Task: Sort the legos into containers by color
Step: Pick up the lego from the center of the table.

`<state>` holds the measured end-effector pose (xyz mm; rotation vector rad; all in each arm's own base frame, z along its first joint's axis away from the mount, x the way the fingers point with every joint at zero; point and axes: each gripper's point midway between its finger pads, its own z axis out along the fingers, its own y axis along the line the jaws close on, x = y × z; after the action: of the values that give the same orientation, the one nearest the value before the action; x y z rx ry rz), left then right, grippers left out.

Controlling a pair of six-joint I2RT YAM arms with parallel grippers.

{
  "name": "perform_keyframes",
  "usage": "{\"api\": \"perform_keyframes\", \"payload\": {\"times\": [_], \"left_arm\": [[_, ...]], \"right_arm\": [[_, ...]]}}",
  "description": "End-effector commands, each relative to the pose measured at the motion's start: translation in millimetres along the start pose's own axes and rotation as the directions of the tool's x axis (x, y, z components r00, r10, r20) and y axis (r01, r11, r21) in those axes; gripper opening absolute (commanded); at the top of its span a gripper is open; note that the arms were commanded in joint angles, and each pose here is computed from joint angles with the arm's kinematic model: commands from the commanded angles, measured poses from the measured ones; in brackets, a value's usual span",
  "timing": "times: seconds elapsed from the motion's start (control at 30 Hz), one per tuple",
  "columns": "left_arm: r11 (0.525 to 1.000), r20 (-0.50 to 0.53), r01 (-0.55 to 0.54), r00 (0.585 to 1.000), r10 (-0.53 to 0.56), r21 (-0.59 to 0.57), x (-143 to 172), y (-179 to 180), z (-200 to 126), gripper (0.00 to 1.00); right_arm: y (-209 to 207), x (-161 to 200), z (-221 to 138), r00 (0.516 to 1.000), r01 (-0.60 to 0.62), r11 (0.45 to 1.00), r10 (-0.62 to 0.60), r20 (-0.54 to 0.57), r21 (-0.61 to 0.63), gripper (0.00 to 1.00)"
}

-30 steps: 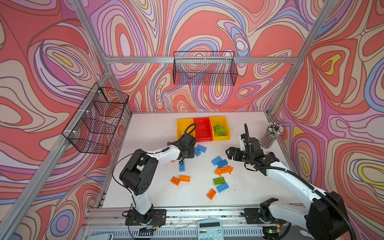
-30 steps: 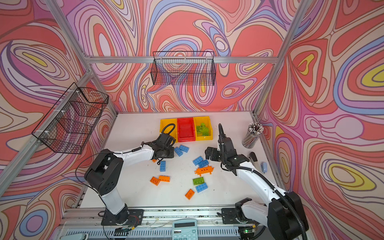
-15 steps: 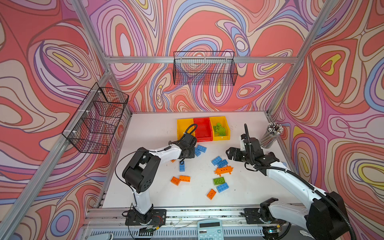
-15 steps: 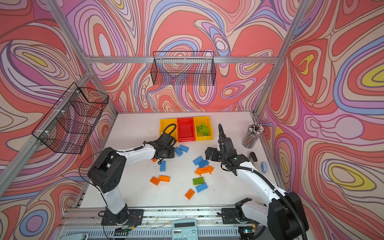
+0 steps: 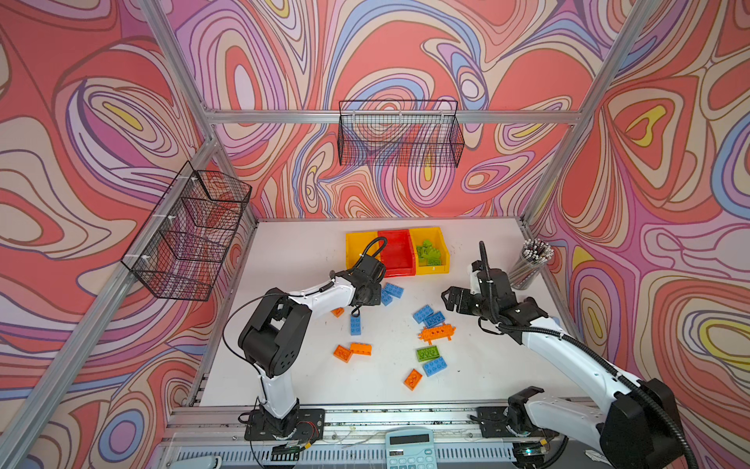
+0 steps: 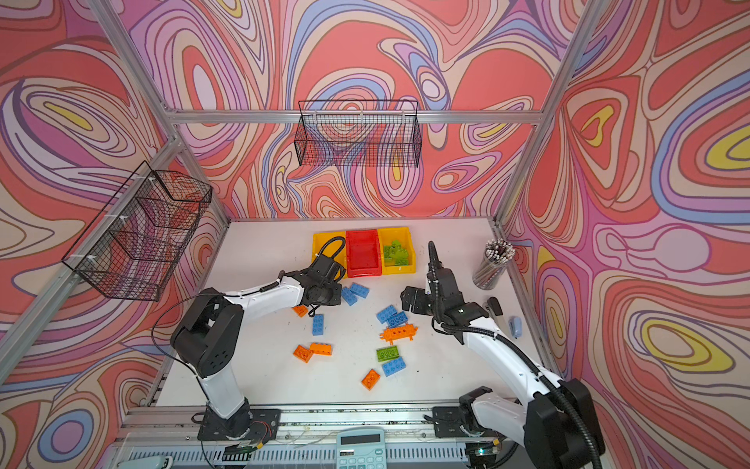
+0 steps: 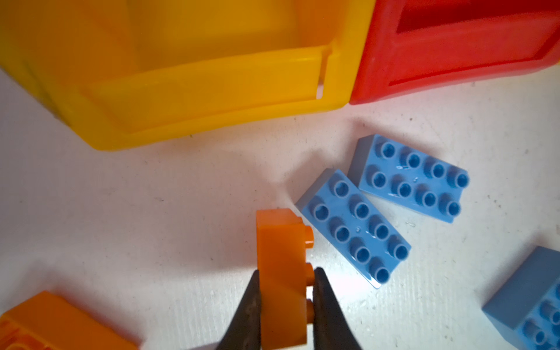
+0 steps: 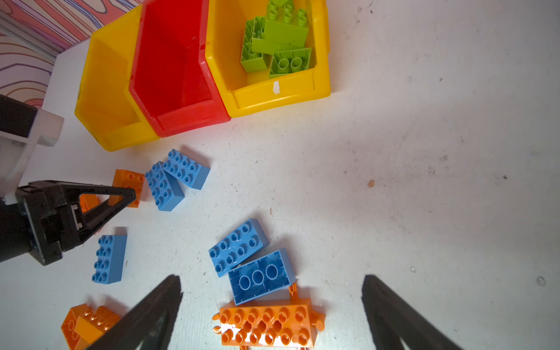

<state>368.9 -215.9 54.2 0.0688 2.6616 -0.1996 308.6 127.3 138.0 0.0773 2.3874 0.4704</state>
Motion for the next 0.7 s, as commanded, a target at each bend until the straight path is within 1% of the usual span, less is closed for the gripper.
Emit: {"api": "perform_keyframes", "payload": {"times": [0.0,0.4,0.53,0.67], "left_arm": [[1.0,0.041,-0.001,0.999,0.002,-0.019,-21,5,-18,0.11],[0.997,0.138,0.069,0.988,-0.071,0.014,-96,10,-37,0.11],[0.996,0.147,0.085,0.985,-0.089,0.032,-111,8,-37,0.11],[0.983,0.132,0.109,0.983,-0.129,0.144,-118,-16,-35,0.12]], "right_arm": [[8,-15,-10,0.999,0.007,1.0,-0.006,0.046,-0.015,0.98],[11,-20,-15,0.998,0.015,1.0,-0.014,0.058,-0.017,0.98],[10,-20,-17,0.998,0.017,1.0,-0.016,0.061,-0.013,0.98],[10,-19,-19,0.998,0.014,1.0,-0.013,0.063,-0.014,0.98]]}}
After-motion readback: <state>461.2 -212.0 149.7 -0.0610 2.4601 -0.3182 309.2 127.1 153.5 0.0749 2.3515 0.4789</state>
